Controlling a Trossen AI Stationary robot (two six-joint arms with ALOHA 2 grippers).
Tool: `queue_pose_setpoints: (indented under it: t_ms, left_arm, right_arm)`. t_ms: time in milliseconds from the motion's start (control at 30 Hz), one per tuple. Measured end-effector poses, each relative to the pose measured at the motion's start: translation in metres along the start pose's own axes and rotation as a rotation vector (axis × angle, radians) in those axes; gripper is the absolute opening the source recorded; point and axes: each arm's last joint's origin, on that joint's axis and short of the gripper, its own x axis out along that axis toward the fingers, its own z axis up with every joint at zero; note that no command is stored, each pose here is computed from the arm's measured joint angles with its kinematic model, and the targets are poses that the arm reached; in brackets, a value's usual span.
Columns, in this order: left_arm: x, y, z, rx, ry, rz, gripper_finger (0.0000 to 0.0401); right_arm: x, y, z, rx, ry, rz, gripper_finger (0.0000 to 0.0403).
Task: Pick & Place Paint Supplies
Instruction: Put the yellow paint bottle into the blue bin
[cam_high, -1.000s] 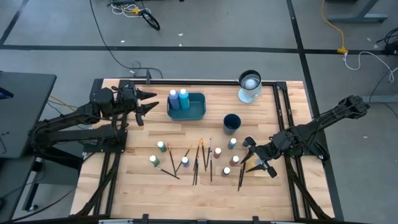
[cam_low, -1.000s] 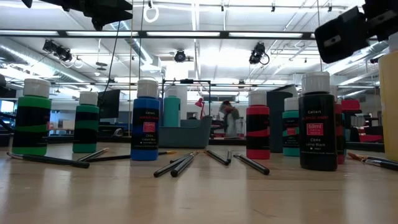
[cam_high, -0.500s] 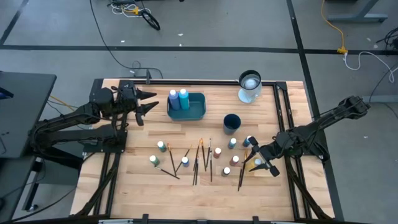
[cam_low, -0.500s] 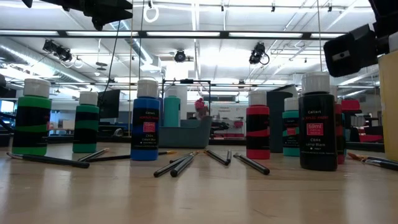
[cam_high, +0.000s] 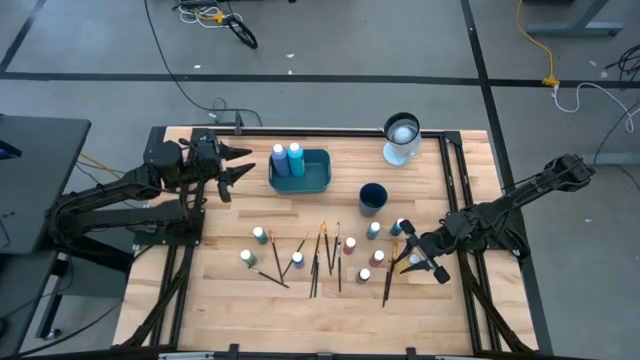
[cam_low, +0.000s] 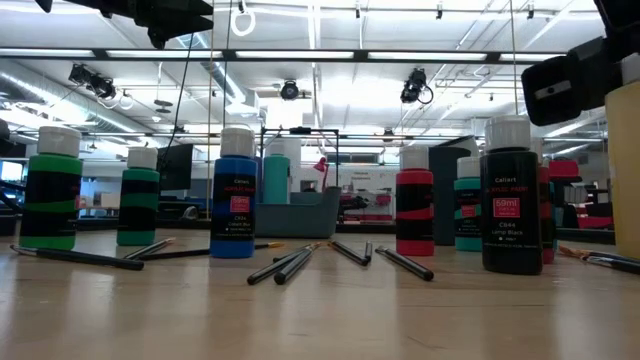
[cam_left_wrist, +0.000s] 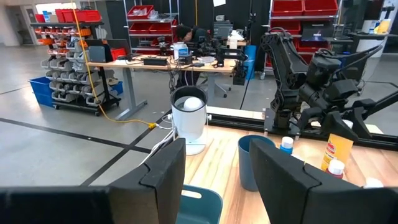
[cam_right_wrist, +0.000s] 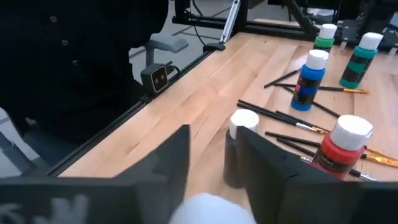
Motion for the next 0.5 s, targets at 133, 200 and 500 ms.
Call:
queue_pose_setpoints:
  t_ms: [133,200,500]
  left_arm:
    - [0.000,0.000,0.000,0.000,0.000,0.000,0.0187]
    - [0.000,0.000,0.000,0.000,0.000,0.000,0.0187]
    - [0.000,0.000,0.000,0.028,0.000,0.000,0.0187]
  right_arm:
    - [0.000,0.000,0.004,0.006,-0.037,-0.002,0.0075]
    - [0.000,0.000,0.006,0.004,-0.070,-0.011,0.0075]
    - [-0.013,-0.001,0.048,-0.208,-0.510,-0.119,0.0076]
